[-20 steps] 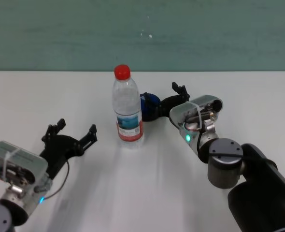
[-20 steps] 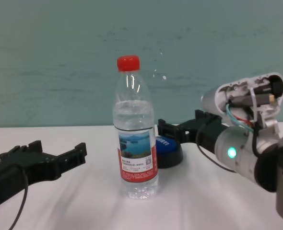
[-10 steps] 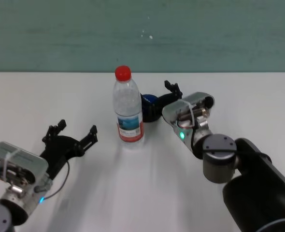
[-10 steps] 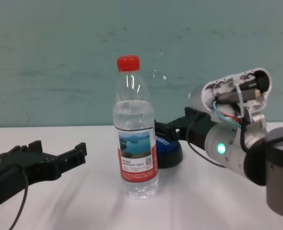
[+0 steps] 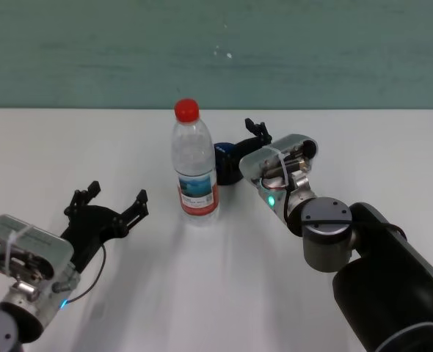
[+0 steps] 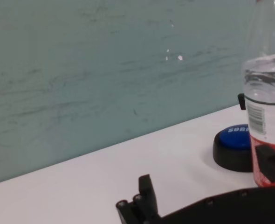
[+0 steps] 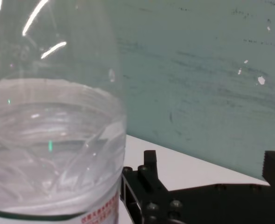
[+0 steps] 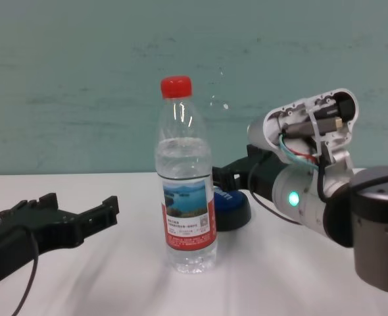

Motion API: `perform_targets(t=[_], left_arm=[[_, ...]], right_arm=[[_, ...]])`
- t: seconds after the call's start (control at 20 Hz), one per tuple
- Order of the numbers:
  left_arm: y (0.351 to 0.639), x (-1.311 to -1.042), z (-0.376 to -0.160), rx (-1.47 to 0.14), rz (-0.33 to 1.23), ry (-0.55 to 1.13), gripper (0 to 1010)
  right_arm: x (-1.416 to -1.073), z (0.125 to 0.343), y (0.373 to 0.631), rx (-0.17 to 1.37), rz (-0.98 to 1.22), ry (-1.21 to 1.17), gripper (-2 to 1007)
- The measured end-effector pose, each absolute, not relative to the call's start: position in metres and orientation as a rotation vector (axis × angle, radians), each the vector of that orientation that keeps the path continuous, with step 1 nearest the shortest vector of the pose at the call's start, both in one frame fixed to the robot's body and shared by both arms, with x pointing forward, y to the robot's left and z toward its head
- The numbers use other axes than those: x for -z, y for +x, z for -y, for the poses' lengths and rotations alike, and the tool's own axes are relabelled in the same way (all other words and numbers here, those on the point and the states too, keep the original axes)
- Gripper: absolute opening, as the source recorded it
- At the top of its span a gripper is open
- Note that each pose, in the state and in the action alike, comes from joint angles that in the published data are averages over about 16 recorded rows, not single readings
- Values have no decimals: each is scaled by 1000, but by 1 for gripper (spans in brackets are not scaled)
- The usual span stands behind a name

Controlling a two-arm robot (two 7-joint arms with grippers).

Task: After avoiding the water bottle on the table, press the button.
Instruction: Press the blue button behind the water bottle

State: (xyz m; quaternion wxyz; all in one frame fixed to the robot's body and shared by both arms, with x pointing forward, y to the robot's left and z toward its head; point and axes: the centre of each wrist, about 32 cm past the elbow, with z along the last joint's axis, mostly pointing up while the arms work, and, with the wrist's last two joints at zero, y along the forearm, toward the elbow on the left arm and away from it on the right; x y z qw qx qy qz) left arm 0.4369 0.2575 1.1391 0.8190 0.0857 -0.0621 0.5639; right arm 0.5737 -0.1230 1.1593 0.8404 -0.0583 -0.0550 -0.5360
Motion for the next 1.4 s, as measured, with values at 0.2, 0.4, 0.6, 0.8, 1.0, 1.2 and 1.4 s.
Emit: perform_targets(t=[0.2, 0.4, 0.6, 0.8, 1.0, 1.2, 1.4], left_arm=[[437, -1139, -258, -1201, 132, 183, 1004], [437, -1139, -258, -1201, 132, 183, 1005], [437, -1139, -258, -1201, 132, 183, 1005], [437, -1139, -258, -1201, 132, 183, 1005], [437, -1139, -258, -1201, 132, 183, 1004], [437, -1139, -258, -1201, 132, 183, 1004], [437, -1139, -258, -1201, 132, 183, 1004]], right_arm=[[-1158, 122, 577, 1141, 124, -136, 1003], [-1156, 122, 580, 1151, 134, -149, 1003], [-1153, 123, 582, 1161, 144, -163, 1003], [-1151, 124, 584, 1167, 152, -176, 1003], [-1149, 124, 585, 1170, 158, -187, 1003], [-1147, 124, 587, 1173, 159, -196, 1003], [-1145, 124, 588, 1174, 158, -204, 1003]])
